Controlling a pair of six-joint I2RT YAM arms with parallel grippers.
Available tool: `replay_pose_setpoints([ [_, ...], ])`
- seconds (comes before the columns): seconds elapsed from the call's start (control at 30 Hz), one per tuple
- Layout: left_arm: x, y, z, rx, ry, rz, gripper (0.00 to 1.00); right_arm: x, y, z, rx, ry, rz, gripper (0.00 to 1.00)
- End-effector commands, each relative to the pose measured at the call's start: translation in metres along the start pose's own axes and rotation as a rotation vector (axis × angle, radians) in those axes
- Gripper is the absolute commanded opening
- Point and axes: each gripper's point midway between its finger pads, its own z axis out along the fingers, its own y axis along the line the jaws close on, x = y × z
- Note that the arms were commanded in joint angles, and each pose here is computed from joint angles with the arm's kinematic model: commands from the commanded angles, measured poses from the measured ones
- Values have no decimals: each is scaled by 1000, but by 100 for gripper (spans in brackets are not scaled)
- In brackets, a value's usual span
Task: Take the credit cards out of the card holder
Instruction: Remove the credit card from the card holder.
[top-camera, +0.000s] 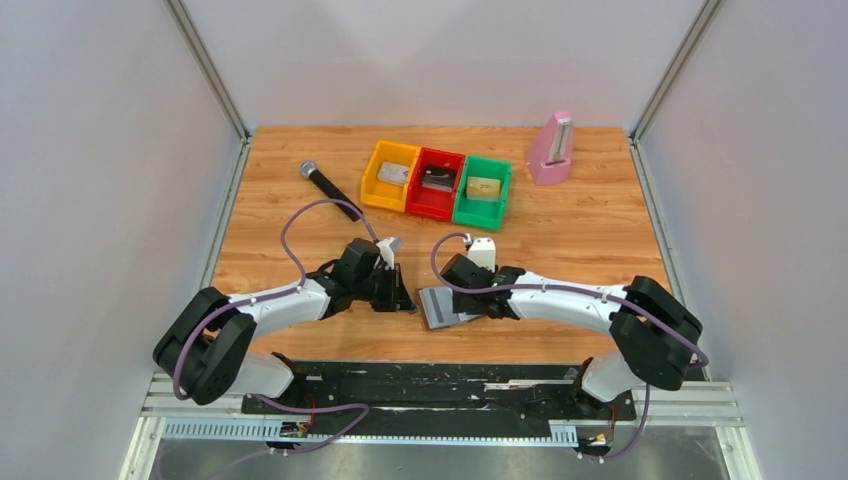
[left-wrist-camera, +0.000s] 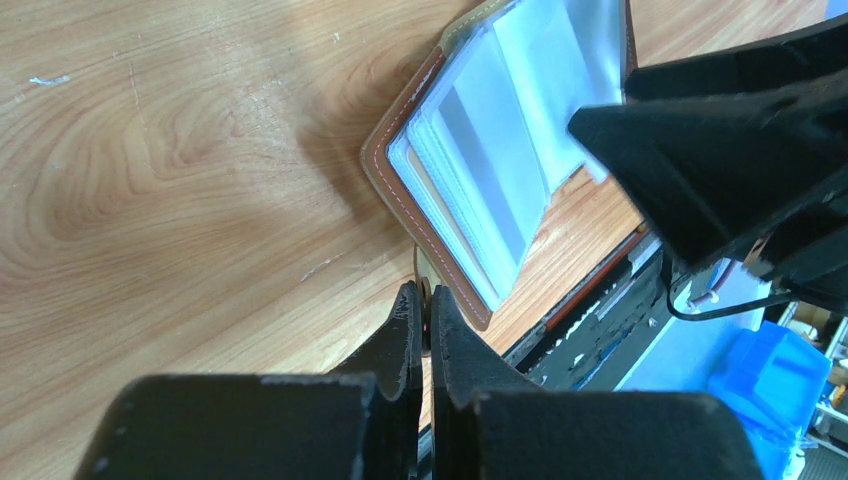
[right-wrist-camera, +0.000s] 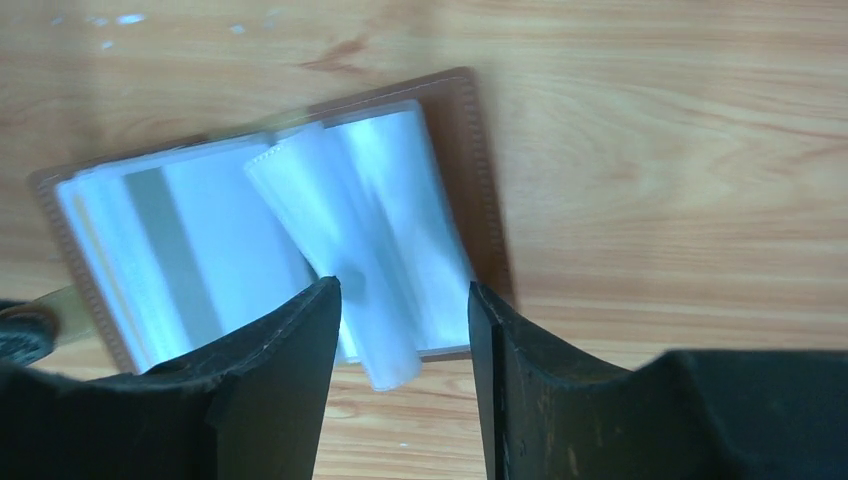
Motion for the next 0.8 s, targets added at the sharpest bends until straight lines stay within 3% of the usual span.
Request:
replay_pose_setpoints([
  [0.0, -13, -14, -5, 35, -40, 44, 0, -17, -43, -12, 151, -61, 95, 50],
  [0.27, -14, -20, -9, 60, -48, 42, 0, -46, -32, -50, 23, -103, 148, 50],
  [0.47, -15, -23, -11, 67, -54, 39, 0, -64, 30, -78, -301, -148, 85, 49],
  [0.6, -14, -22, -11, 64, -52, 37, 0, -61, 53, -78, -408, -128, 83, 50],
  [0.77, -13, -20, -10, 60, -50, 35, 0, -47, 64, -57, -424, -74, 67, 50],
])
